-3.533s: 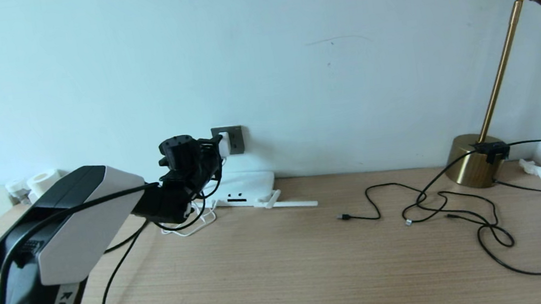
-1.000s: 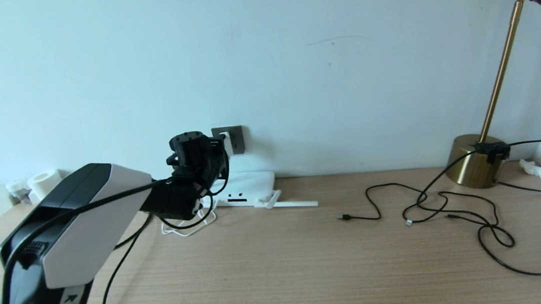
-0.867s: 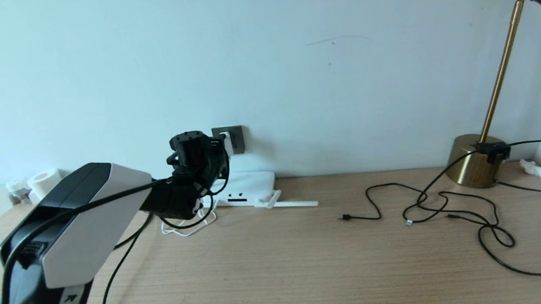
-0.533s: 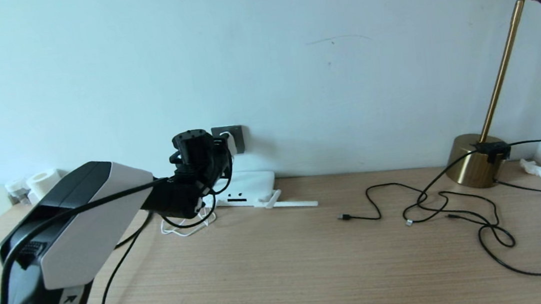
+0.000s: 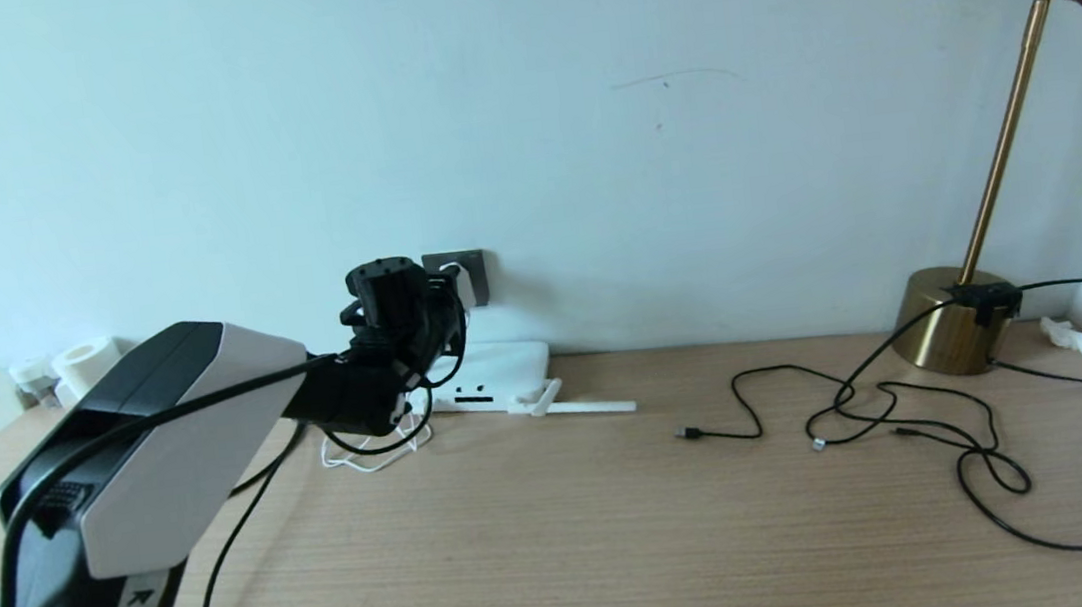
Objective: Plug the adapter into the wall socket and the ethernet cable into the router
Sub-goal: Hand it to the other hand
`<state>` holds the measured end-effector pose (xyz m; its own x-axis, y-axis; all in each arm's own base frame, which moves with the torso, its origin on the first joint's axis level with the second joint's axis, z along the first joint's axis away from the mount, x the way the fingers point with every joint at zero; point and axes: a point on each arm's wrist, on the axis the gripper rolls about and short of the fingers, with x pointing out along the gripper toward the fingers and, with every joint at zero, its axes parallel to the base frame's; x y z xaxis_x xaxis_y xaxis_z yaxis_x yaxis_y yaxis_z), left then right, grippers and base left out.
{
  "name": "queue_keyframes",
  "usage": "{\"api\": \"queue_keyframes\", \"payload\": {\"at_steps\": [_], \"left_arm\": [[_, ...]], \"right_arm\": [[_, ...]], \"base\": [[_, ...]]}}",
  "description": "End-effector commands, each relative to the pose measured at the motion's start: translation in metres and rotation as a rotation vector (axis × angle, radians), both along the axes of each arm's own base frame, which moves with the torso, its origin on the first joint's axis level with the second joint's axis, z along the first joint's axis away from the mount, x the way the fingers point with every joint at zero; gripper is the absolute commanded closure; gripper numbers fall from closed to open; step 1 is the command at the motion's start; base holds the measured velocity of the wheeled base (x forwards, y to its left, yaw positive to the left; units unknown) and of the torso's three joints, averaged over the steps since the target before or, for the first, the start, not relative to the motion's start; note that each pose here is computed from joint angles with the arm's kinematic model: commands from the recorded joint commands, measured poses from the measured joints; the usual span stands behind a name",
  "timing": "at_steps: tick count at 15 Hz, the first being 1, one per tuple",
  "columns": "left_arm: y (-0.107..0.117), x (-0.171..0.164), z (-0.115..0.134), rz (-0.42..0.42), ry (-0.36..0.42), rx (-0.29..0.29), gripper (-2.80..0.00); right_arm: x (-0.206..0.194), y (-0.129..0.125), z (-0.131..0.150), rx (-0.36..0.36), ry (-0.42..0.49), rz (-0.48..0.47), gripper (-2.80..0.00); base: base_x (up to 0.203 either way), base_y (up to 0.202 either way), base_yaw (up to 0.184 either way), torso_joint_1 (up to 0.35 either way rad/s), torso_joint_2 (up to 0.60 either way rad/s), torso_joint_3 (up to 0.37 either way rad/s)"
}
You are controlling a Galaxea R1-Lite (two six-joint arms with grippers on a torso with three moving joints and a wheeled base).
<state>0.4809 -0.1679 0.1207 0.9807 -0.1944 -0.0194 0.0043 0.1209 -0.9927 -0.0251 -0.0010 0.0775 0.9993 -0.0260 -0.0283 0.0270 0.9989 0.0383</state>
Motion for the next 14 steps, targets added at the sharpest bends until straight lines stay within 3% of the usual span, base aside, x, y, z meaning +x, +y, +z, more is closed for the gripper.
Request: {"api": "queue_keyframes", "payload": {"at_steps": [1,14], "left_arm": [[0.0004,-0.0006,0.0023,0.004,-0.007,-0.011,0.0],[0.0041,-0.006,0.0111,0.012,-0.01,-0.012,0.0]], "right_arm": [[0.0,0.0,0.0001,0.001,0.0,0.0,-2.8],[0.0,0.0,0.0001,0.001,0.0,0.0,-2.8]], "base": [[0.0,0.0,0.0,0.0,0.0,0.0],[0.0,0.0,0.0,0.0,0.0,0.0]]}}
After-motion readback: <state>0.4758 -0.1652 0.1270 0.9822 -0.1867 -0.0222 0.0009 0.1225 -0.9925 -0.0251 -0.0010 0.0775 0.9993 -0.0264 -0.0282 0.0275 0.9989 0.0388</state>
